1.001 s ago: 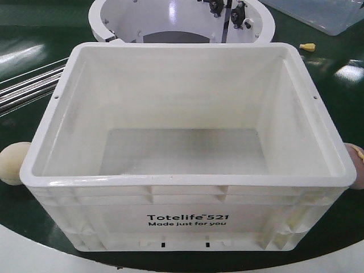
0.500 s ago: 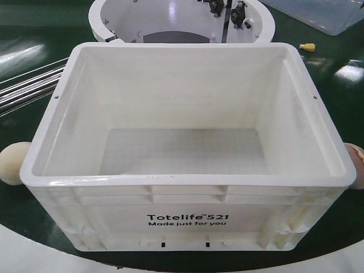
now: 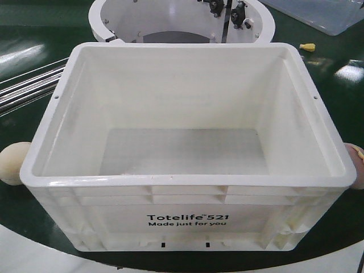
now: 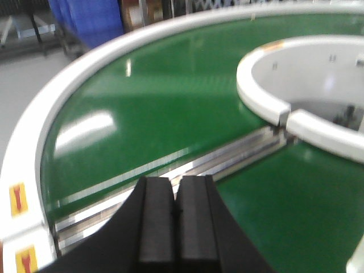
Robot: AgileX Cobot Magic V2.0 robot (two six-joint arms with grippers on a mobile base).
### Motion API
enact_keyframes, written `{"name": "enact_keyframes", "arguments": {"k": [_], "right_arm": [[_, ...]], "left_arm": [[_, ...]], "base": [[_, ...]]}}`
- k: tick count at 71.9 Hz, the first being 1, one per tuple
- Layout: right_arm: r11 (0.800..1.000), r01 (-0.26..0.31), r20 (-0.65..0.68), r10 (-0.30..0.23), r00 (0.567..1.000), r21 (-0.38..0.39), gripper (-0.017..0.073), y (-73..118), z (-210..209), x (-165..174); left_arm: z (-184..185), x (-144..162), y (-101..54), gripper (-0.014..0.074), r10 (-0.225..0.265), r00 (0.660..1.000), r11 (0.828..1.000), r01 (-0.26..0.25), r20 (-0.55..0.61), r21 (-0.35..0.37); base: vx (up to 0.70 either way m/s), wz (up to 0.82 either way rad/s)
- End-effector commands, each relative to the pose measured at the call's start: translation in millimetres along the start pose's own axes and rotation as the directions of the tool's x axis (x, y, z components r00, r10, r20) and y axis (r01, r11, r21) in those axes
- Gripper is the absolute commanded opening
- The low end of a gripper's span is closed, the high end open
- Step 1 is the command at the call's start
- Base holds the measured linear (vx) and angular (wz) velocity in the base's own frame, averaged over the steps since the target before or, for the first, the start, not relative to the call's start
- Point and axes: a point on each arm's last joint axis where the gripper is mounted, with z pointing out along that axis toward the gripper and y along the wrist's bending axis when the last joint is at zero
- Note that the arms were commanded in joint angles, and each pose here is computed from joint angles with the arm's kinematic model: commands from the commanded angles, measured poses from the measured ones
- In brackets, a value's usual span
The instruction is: Place moving items into box and shelve
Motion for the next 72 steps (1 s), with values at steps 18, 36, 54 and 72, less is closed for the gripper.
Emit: {"name": "enact_keyframes", "arguments": {"k": [18,36,54,72], "right_arm": [[0.999,0.01,-0.015,-0.01,1.0,-0.05,0.0507,12.2,25,-7],[0.994,-0.04,-0.276,0.011,0.961,-0.099,0.0556,18.3,35,17],[0.981,-0.024,-0.409,-0.057,0.911,-0.192,0.0519,26.3,40,30],[0.979,-0.021,-0.456,-0.075,0.887,-0.202,0.0519,27.7,51,36]], "left_arm": [[25,3,-2.1,0.0438,-0.198,0.975,0.98,0.199,-0.098,0.001],[38,25,-8.1,0.0498,-0.277,0.91,0.958,0.286,-0.309,-0.016],[54,41,-9.4,0.047,-0.21,0.871,0.974,0.224,-0.444,-0.022],[67,51,-10.0,0.047,-0.174,0.852,0.981,0.191,-0.493,-0.016]], "base": [[0.0,0.0],[0.0,0.0],[0.0,0.0],[0.0,0.0]]}}
